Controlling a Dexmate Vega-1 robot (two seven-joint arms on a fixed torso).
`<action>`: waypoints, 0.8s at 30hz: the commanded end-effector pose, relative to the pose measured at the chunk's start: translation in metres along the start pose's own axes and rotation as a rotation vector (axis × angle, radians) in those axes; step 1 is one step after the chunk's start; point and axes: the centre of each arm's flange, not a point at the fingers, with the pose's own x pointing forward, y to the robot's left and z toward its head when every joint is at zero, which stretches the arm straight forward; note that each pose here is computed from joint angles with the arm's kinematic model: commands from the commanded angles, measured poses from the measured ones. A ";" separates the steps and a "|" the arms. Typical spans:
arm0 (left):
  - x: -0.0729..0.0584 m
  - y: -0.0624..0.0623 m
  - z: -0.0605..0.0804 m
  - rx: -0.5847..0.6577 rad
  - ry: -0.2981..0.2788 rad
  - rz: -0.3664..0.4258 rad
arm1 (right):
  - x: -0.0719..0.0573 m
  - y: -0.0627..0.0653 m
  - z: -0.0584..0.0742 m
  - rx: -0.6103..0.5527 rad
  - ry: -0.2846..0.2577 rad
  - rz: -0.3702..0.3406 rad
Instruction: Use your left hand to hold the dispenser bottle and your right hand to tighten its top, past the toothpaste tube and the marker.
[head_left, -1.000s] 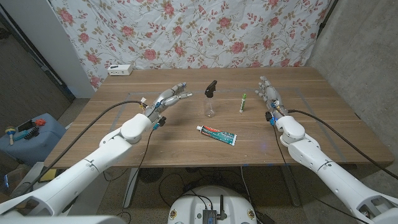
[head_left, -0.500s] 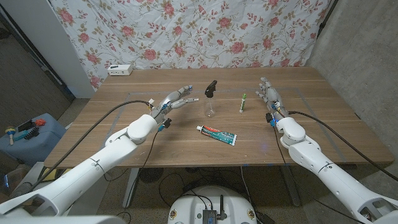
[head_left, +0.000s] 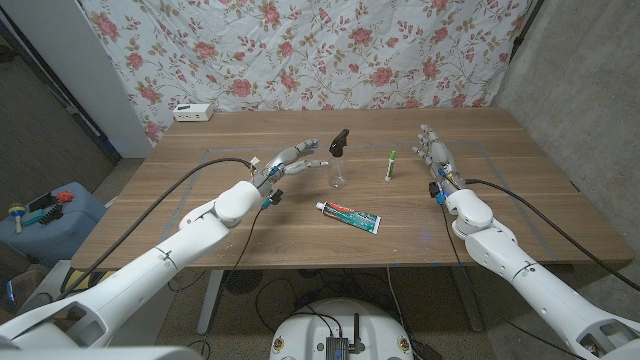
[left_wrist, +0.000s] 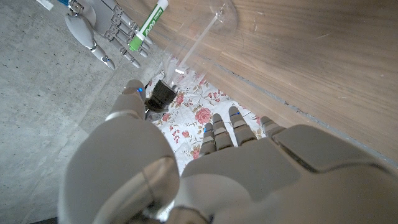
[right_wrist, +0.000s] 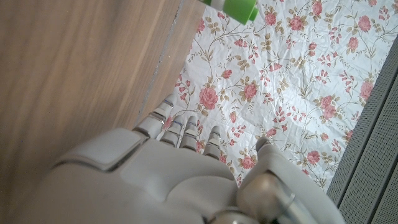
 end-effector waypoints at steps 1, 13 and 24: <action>0.019 -0.007 -0.003 0.024 0.006 -0.035 | 0.000 -0.002 -0.001 0.006 -0.007 -0.004; 0.025 -0.012 -0.006 0.035 0.021 -0.052 | -0.002 -0.004 -0.003 0.011 -0.011 -0.011; 0.029 -0.018 -0.012 0.024 0.024 -0.060 | -0.004 -0.003 -0.004 0.013 -0.014 -0.012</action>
